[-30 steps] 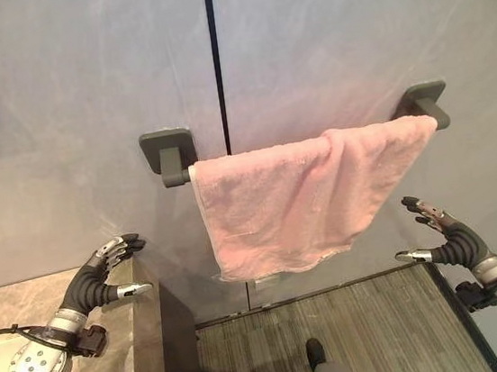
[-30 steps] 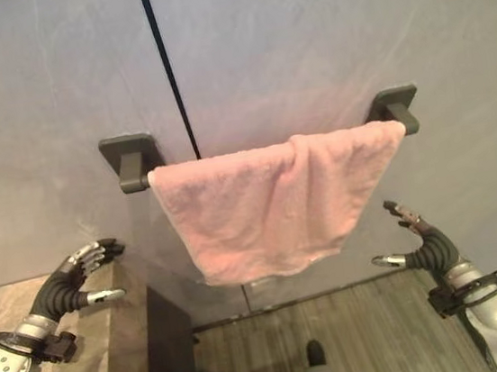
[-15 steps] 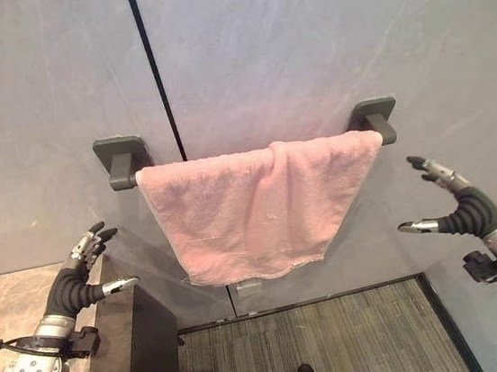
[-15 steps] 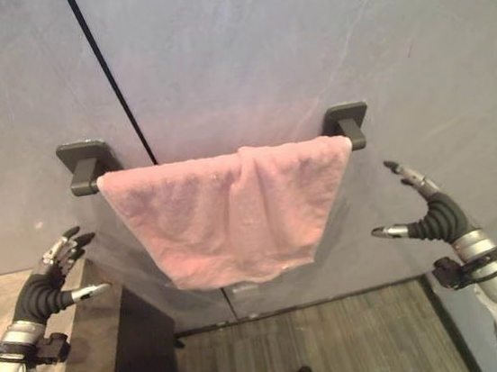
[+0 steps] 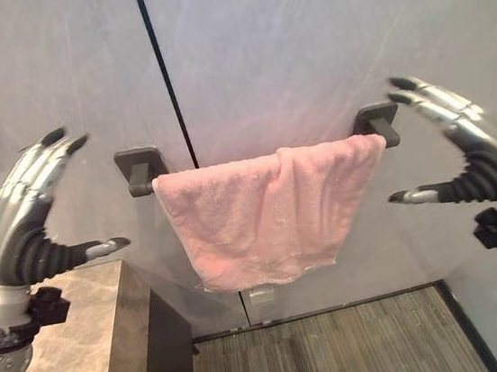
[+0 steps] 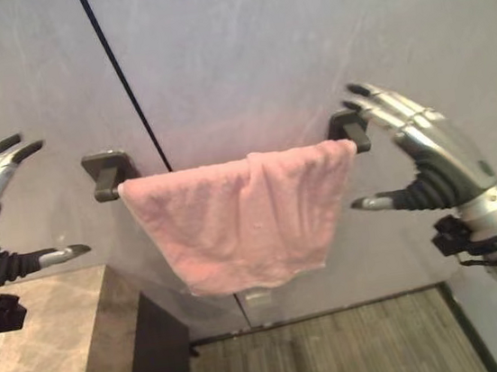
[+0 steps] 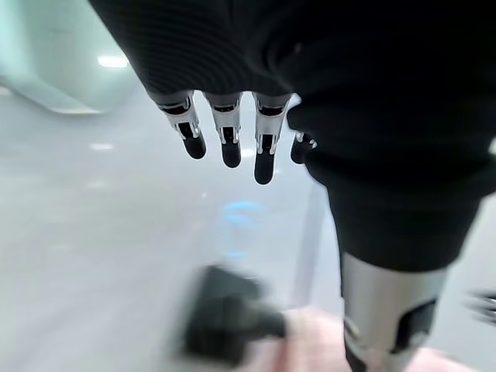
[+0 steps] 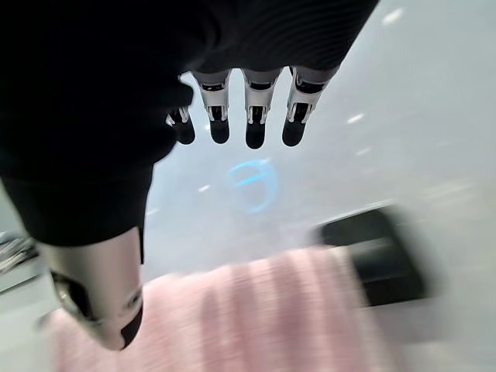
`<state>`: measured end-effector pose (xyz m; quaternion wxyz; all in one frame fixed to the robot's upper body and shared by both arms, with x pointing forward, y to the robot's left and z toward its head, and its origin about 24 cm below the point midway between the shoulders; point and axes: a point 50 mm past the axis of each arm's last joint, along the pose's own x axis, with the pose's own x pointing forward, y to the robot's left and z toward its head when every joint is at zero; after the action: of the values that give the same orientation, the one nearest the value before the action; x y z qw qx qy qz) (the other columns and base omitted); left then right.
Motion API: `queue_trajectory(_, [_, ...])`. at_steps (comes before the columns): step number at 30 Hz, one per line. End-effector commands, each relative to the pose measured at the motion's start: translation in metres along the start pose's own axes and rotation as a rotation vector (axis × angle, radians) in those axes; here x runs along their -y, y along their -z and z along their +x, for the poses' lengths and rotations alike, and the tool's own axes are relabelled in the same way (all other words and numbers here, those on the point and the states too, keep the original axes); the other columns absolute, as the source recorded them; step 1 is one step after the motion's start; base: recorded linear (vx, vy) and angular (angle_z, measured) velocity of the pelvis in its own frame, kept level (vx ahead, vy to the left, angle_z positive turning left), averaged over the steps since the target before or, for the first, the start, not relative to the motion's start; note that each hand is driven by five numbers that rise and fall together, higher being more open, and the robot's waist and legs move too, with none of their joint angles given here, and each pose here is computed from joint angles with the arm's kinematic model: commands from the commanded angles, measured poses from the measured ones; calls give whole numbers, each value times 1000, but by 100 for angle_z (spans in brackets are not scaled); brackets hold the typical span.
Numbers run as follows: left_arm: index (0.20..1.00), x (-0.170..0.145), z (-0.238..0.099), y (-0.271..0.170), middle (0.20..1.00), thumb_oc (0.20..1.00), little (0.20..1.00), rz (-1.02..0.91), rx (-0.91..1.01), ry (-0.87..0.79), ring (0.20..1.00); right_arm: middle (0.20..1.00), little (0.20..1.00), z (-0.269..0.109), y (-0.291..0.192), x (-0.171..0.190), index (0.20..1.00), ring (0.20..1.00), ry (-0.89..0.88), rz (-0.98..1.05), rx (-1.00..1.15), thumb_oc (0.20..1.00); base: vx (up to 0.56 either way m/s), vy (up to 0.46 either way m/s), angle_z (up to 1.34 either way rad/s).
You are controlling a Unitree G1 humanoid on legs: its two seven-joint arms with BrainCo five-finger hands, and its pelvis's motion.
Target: Put brush and paste in cup on sink, flatten towel.
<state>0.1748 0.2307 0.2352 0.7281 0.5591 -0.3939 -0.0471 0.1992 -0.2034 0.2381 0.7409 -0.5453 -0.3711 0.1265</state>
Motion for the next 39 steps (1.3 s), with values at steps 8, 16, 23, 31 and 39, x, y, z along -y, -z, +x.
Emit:
queue_trajectory(8, [1000, 27, 37, -17, 1000, 1000, 1000, 55, 273, 236, 1000, 1000, 1000, 52, -22, -15, 1000, 1000, -119, -100, 250, 1000, 5, 0, -3])
queue_trajectory(16, [1000, 47, 73, -38, 1000, 1000, 1000, 91, 501, 363, 1000, 1000, 1000, 74, -33, -22, 1000, 1000, -204, -204, 350, 1000, 0, 0, 0])
queue_trajectory(23, [1000, 62, 79, -26, 1000, 1000, 1000, 100, 459, 430, 1000, 1000, 1000, 72, -21, -29, 1000, 1000, -287, -257, 300, 1000, 23, -16, -1])
queue_trajectory(31, [1000, 64, 52, 3, 1000, 1000, 1000, 90, 281, 502, 1000, 1000, 1000, 47, 15, -31, 1000, 1000, -395, -295, 119, 1000, 41, -15, 0])
queue_trajectory(39, [1000, 64, 26, 24, 1000, 1000, 1000, 79, 129, 547, 1000, 1000, 1000, 19, 43, -30, 1000, 1000, -444, -302, -44, 1000, 26, -7, 0])
